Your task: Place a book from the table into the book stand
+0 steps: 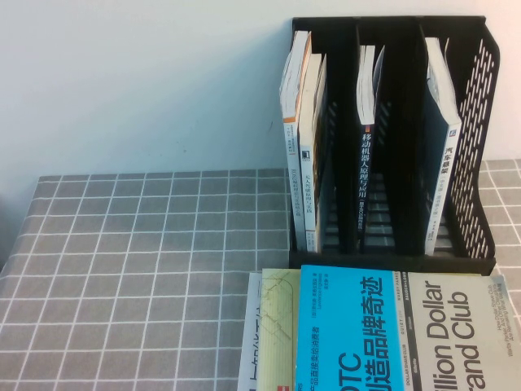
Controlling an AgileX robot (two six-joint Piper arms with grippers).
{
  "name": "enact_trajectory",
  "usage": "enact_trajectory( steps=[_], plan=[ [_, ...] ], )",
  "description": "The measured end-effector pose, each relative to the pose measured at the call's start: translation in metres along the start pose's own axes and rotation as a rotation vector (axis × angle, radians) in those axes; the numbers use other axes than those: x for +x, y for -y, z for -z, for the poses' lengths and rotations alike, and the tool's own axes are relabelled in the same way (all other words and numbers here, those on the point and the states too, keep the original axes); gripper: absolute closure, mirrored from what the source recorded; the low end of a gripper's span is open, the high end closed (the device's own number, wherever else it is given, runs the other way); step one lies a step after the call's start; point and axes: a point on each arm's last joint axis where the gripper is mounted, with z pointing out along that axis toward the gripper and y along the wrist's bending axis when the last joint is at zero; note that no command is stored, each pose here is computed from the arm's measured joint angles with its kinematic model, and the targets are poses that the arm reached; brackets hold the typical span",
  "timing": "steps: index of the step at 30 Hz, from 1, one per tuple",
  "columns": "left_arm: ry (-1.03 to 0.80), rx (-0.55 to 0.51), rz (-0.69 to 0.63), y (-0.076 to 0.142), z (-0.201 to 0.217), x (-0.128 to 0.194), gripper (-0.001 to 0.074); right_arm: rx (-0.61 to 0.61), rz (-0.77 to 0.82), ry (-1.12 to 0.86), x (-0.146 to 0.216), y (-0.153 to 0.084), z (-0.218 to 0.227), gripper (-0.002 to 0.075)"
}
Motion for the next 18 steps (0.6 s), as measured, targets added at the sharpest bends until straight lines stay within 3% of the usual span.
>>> enact_trajectory(
  steps=[8, 18],
  plan=[
    [0.0, 0.0, -0.002, 0.0, 0.0, 0.0, 0.0738, 0.113, -0.11, 0.035, 0.044, -0.007, -0.008, 0.0729],
    [0.001, 0.0, -0.002, 0.0, 0.0, 0.0, 0.0738, 0.122, -0.163, 0.035, 0.044, -0.007, -0.007, 0.0729]
  ],
)
